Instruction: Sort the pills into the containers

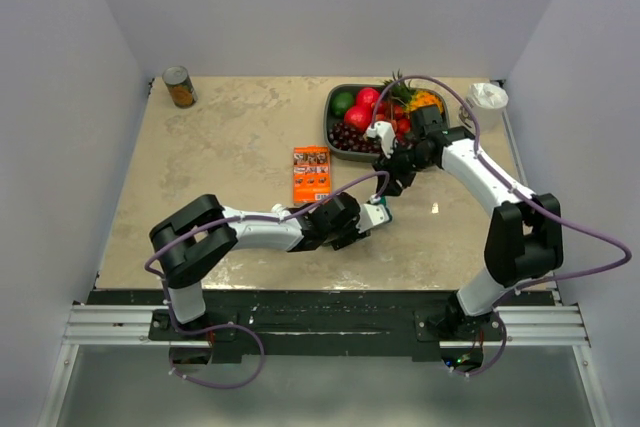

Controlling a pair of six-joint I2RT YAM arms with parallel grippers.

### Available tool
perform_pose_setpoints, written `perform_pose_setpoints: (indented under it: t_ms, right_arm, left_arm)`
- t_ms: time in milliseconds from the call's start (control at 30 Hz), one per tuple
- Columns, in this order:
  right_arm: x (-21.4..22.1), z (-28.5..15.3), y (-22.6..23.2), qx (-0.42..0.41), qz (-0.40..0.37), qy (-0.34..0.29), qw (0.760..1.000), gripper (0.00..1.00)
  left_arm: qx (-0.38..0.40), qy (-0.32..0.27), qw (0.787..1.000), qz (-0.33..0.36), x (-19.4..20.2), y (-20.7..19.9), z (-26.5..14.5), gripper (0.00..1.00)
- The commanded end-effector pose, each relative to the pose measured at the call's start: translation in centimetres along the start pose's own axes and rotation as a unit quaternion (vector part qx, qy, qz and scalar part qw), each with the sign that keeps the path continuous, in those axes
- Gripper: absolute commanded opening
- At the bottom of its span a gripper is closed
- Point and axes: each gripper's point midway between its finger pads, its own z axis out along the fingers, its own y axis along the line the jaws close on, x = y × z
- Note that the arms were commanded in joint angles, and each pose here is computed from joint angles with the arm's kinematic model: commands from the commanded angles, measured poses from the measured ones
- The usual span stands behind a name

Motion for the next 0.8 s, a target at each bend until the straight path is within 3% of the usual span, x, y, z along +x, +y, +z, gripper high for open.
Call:
perform_pose_setpoints:
  t_ms: [0,267,533,767]
  right_arm:
    - [-0.2,-1.2,1.8,-0.019,-0.015,-0.017,1.0,0.54]
    - [1.1,-0.9,3.4,-0.04,-0.011,-0.024,0.999,0.54]
    - [1.6,-0.6,3.7,-0.042,-0.004,-0.028,0.999,0.54]
    - [1.8,-0.4,3.9,-0.051,-0.003,-0.026,0.998,0.54]
  left_arm:
    - [0.039,0.099,0.994,-0.016,6.0,-2.6,-0.2,0.58]
    - [0.029,0.066,0.997,-0.027,3.7,-1.8,-1.3,0.7]
    - [0.062,-0.02,0.997,-0.031,1.1,-2.5,-3.3,0.73]
    - [0.084,-0.035,0.995,-0.034,2.4,-2.0,-4.0,0.76]
